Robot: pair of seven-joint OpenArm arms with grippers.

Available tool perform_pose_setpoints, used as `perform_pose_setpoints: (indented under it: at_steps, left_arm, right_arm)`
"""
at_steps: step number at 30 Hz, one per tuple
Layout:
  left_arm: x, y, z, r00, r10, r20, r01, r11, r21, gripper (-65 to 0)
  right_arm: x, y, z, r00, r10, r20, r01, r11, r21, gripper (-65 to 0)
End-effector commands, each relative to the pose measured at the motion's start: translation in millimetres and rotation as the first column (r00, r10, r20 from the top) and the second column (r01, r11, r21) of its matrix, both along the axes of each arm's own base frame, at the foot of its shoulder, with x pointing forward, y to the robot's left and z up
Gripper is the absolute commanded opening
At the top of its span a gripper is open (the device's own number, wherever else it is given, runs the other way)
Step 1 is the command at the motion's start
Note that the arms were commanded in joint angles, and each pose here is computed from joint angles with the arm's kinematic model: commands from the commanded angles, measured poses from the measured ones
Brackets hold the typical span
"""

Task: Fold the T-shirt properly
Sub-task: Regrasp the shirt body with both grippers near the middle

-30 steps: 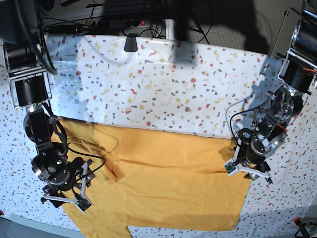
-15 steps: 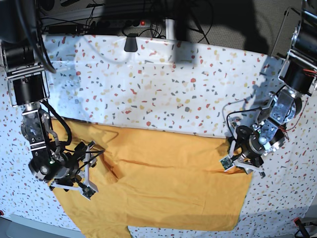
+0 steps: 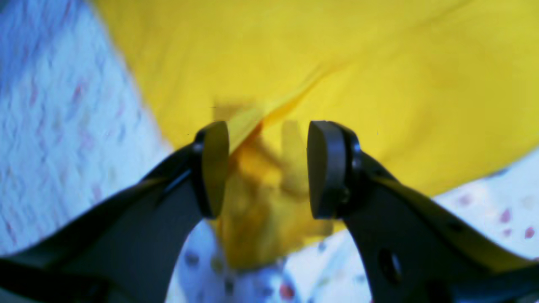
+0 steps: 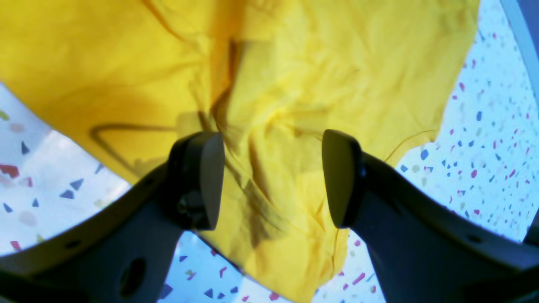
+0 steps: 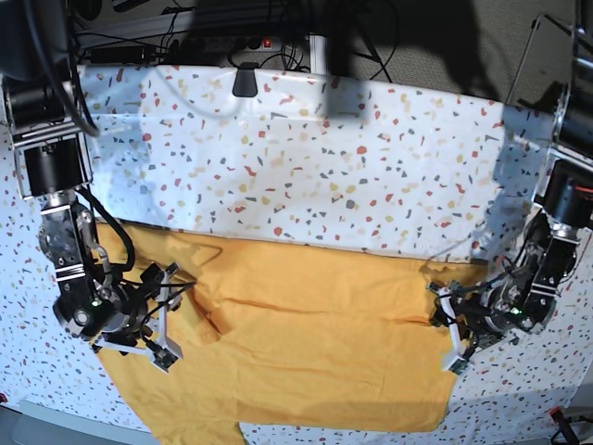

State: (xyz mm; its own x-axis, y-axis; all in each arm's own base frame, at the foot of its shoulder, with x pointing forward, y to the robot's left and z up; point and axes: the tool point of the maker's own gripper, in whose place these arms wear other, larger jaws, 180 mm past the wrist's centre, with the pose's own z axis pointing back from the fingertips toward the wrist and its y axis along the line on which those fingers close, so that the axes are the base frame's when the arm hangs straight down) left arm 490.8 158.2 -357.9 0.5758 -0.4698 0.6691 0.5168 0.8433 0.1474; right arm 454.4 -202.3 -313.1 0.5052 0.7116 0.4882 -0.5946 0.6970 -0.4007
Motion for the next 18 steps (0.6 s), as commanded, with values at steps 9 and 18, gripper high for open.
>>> perform_pose_setpoints:
  at_steps: [9, 18]
  left_arm:
    - [34.0, -6.4, 36.3, 0.987, 0.057, 0.148, -0.052, 0.998, -0.041, -35.9]
    - [44.9, 8.6, 5.9, 0.965, 0.054, 0.257, -0.103, 0.978, 0.181, -36.0]
  right_arm:
    - [13.7, 1.5, 25.4, 0.998, -0.008, 0.066, 0.005, 0.999, 0.039, -30.6]
    - [16.2, -2.0, 27.3, 0.996, -0.046, 0.080, 0.042, 0.998, 0.048, -30.6]
